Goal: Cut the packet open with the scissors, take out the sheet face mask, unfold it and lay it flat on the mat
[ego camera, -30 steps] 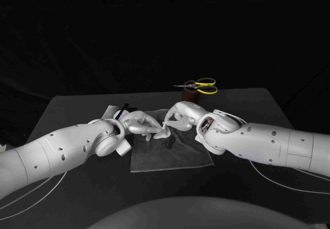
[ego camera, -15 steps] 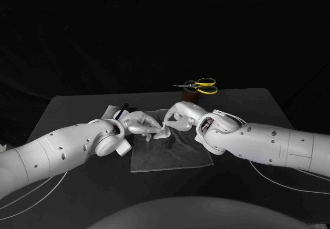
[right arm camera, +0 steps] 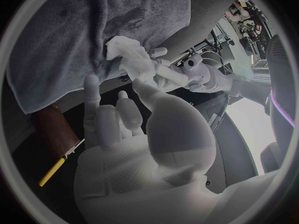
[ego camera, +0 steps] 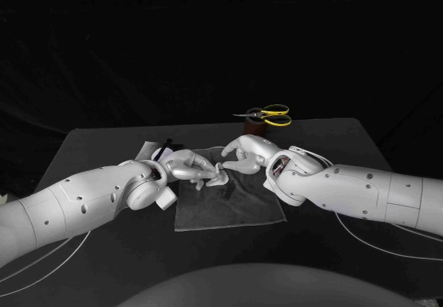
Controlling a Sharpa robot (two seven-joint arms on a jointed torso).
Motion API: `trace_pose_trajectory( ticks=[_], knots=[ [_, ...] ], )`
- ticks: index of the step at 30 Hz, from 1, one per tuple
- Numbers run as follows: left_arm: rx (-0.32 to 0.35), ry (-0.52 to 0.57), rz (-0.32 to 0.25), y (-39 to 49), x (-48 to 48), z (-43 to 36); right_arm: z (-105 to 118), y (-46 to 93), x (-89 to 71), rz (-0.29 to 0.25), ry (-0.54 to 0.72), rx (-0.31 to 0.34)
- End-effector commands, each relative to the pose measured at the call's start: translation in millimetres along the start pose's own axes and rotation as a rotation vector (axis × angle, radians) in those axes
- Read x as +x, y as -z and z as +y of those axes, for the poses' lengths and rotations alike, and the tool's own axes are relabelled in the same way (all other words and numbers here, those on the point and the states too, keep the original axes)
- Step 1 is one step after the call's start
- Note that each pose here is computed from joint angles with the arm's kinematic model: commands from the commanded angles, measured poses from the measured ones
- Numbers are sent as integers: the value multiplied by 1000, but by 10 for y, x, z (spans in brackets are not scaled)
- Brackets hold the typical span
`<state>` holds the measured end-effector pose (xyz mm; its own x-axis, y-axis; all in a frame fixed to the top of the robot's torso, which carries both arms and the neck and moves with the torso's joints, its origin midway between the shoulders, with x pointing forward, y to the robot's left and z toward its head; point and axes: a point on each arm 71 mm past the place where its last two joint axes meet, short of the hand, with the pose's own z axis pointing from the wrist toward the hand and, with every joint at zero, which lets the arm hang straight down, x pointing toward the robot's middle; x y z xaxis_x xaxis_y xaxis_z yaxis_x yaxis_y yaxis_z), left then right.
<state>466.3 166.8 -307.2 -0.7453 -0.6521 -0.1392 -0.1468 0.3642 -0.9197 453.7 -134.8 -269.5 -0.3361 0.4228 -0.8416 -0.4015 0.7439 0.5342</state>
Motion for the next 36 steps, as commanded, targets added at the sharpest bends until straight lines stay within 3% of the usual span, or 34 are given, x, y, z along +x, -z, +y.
trace_pose_trajectory(
  ticks=[1, 11, 20, 25, 36],
  knots=[
    [-20, 104, 26, 5, 31, 1, -67, 39, -56, -37, -100, 35],
    [-85, 250, 26, 37, 38, 46, -218, 282, -61, -41, -232, 120],
    [-151, 338, -21, 37, 67, 71, -139, 499, 160, -16, -335, 150],
    [-179, 376, -27, 28, 108, 70, -71, 525, 278, -21, -338, 150],
    [-210, 418, -41, 19, 151, 70, 35, 438, 427, -61, -306, 138]
  ],
)
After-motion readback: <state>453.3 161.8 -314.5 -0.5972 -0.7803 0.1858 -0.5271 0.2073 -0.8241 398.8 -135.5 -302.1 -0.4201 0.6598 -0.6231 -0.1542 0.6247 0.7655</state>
